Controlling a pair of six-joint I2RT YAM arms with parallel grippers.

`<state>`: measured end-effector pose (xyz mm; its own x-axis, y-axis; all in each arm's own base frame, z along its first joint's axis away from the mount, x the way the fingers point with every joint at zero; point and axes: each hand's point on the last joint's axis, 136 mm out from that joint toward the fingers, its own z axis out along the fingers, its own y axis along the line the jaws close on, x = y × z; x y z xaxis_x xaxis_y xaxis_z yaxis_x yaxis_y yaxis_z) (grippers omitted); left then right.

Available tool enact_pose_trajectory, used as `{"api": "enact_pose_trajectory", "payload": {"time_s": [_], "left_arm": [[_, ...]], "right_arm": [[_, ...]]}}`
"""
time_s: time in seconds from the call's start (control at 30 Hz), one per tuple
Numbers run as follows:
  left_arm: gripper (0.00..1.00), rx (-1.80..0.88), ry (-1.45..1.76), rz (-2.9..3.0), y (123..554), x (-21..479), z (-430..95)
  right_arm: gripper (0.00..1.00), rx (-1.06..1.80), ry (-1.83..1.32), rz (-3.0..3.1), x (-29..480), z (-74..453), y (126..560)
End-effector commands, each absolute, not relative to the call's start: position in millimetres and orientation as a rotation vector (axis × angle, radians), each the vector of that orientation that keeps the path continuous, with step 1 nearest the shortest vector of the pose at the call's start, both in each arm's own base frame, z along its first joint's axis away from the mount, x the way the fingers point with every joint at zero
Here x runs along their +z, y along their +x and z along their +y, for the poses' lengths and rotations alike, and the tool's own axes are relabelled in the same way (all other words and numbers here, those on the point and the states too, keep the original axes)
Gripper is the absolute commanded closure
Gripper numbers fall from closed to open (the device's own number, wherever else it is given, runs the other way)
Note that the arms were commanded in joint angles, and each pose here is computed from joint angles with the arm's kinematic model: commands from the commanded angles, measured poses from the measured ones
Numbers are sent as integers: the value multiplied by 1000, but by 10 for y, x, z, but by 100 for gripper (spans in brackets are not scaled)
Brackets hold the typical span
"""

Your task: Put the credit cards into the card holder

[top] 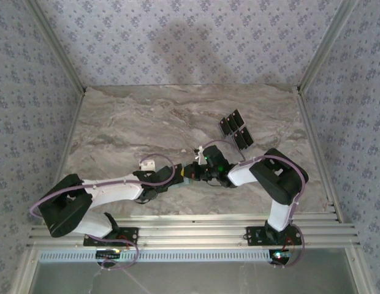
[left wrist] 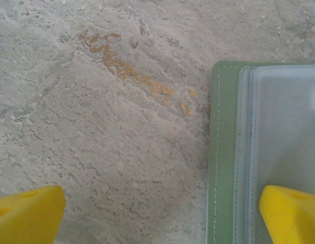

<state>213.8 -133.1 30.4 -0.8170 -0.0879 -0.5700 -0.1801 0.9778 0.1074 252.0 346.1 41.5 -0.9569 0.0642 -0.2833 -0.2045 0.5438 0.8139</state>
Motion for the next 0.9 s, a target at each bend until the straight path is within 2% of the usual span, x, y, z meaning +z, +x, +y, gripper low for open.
{"api": "enact_pose_trajectory", "payload": {"time_s": [0.0,0.7,0.87], "left_arm": [[1,294,-146,2583,2022,203,-1228],[1,306,-160,2588,1989,197,-1186],[1,428,-234,2535,1958,330,-954]], "right_arm": [[100,1386,-136,2522,367,3531,2496],[100,1425,-93,2539,343,3608,2543],[100,1409,-77,2542,324,3560,2549]]}}
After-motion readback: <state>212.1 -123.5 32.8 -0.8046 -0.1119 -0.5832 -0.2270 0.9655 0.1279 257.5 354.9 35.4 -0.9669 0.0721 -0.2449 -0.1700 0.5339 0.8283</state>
